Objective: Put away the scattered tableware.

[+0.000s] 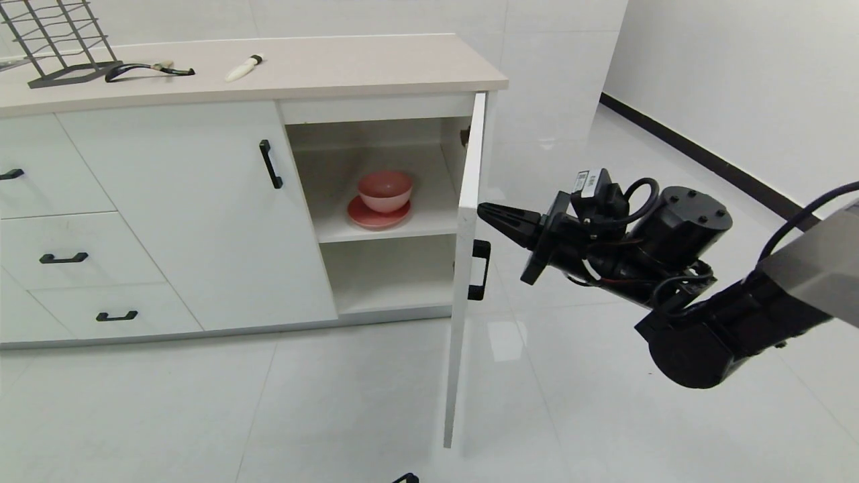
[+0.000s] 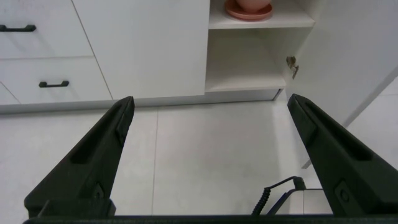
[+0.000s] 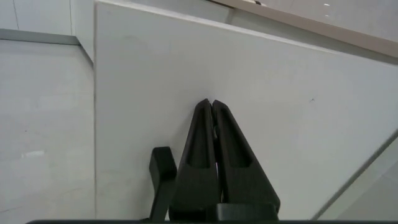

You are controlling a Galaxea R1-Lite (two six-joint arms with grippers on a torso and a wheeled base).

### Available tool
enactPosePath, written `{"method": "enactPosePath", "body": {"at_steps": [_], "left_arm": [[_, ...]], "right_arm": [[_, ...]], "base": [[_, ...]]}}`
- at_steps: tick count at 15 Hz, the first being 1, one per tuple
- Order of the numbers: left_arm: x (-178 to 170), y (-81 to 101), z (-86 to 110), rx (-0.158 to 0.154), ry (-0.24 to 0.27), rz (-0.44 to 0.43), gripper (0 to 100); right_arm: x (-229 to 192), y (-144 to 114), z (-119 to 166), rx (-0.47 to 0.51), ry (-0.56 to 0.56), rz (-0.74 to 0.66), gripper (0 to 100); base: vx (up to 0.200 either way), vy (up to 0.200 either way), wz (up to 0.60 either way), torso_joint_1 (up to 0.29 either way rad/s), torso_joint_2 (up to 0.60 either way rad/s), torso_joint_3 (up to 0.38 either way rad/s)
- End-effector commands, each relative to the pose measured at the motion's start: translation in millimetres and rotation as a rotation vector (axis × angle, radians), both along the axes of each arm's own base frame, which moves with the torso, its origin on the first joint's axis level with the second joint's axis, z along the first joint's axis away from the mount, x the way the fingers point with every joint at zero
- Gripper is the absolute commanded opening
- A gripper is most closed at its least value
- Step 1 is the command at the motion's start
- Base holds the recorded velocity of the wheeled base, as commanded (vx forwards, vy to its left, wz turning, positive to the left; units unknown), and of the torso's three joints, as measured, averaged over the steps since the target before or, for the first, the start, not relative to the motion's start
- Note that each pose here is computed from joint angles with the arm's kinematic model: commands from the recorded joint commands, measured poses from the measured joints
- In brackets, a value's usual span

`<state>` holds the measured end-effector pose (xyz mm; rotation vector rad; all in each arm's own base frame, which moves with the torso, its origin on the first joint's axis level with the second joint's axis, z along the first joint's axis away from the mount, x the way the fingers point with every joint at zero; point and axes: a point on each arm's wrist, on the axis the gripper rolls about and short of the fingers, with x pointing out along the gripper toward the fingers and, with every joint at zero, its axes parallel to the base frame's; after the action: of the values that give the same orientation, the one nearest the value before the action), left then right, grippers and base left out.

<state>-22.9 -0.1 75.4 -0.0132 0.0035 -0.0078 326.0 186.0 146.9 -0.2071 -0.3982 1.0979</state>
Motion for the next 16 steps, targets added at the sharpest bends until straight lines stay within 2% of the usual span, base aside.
{"method": "enactPosePath", "body": {"at_steps": [1,3,8,13,16], "left_arm": [[0,0.0,-0.2,-0.001,0.001,0.000,100],[0,0.0,-0.2,-0.001,0.001,0.000,100],[0,0.0,-0.2,-0.001,0.001,0.000,100],[0,0.0,-0.2,-0.001,0.001,0.000,100],[0,0.0,-0.2,-0.001,0.001,0.000,100]], "right_arm": [[7,14,-9,-0.002,0.002,0.025,0],[13,31,-10,0.011,-0.023,0.055,0],[25,54,-17,0.029,-0.051,0.085,0],[44,100,-35,0.072,-0.115,0.143,0],[58,113,-41,0.102,-0.158,0.146,0]], "base": [[0.000,0.000,0.00,0.000,0.00,0.000],[0.000,0.000,0.00,0.000,0.00,0.000],[0.000,0.000,0.00,0.000,0.00,0.000],[0.000,0.000,0.00,0.000,0.00,0.000],[0.000,0.000,0.00,0.000,0.00,0.000]]}}
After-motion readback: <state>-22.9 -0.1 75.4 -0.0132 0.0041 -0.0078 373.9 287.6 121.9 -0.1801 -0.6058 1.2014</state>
